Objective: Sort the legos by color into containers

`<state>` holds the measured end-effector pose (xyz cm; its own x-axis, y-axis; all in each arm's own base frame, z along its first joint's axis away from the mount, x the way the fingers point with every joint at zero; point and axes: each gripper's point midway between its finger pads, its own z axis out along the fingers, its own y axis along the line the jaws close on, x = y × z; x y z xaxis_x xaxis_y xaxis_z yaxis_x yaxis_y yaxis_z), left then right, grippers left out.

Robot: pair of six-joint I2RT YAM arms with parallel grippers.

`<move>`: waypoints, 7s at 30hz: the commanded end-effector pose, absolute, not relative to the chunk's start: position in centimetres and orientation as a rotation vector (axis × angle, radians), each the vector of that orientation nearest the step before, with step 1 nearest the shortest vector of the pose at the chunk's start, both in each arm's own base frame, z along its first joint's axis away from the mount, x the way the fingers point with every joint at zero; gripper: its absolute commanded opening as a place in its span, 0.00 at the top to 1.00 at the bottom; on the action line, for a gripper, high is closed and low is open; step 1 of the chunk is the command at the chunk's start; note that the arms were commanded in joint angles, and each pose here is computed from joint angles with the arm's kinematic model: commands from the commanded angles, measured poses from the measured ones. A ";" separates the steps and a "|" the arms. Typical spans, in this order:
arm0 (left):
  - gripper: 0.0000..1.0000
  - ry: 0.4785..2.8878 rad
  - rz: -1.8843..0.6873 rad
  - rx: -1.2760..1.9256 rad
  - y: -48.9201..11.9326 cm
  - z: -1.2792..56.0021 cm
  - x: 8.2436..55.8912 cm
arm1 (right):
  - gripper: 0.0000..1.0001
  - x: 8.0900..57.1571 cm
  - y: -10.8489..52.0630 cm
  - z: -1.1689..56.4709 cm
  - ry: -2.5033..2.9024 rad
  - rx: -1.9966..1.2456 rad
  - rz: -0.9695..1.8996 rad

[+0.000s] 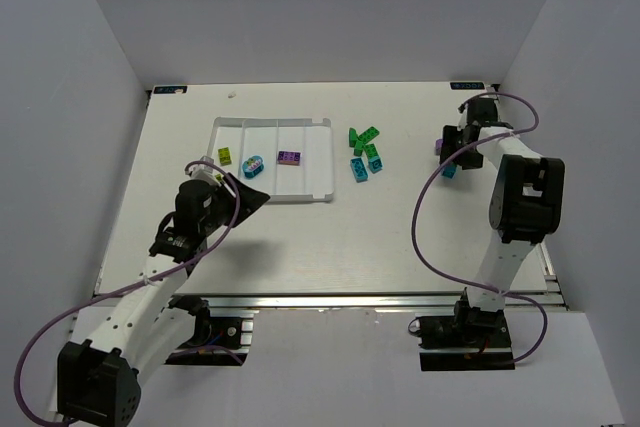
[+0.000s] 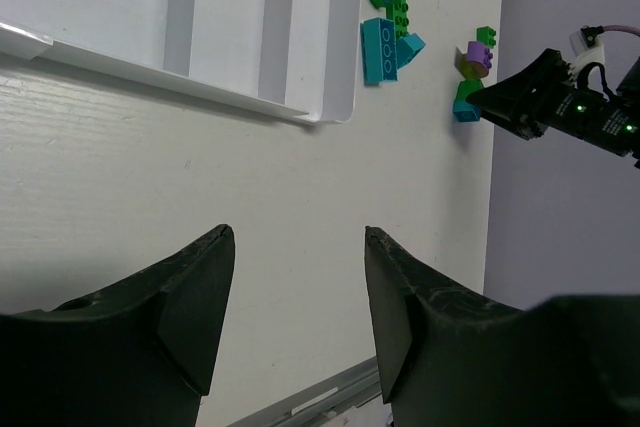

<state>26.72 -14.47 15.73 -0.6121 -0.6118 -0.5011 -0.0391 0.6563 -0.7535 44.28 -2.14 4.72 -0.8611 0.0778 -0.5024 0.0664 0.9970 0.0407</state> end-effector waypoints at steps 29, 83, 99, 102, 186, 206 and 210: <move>0.35 2.019 -1.025 -0.371 -18.9 19.0 27.2 | 0.91 45.1 -0.3 6.7 2.494 -0.065 0.301; 0.50 2.065 -1.527 0.133 -38.4 21.3 21.6 | 1.00 20.2 25.7 20.6 1.255 -1.661 0.762; 1.00 2.051 -1.378 0.126 -36.0 21.8 21.7 | 0.11 21.0 24.9 19.5 1.433 -1.600 0.735; 1.00 2.038 -1.367 0.109 -35.0 21.9 21.5 | 0.10 20.6 24.3 18.8 1.418 -1.629 0.721; 1.00 2.083 -0.867 -0.299 -21.3 21.9 26.1 | 0.94 28.2 28.3 18.1 1.543 -1.464 0.688; 1.00 1.881 -0.688 -0.573 -12.1 27.1 22.6 | 0.83 36.6 50.7 12.8 1.686 -1.353 0.994; 1.00 1.871 -0.712 -0.595 -11.9 26.6 22.1 | 0.65 37.2 52.0 12.3 1.644 -1.374 0.946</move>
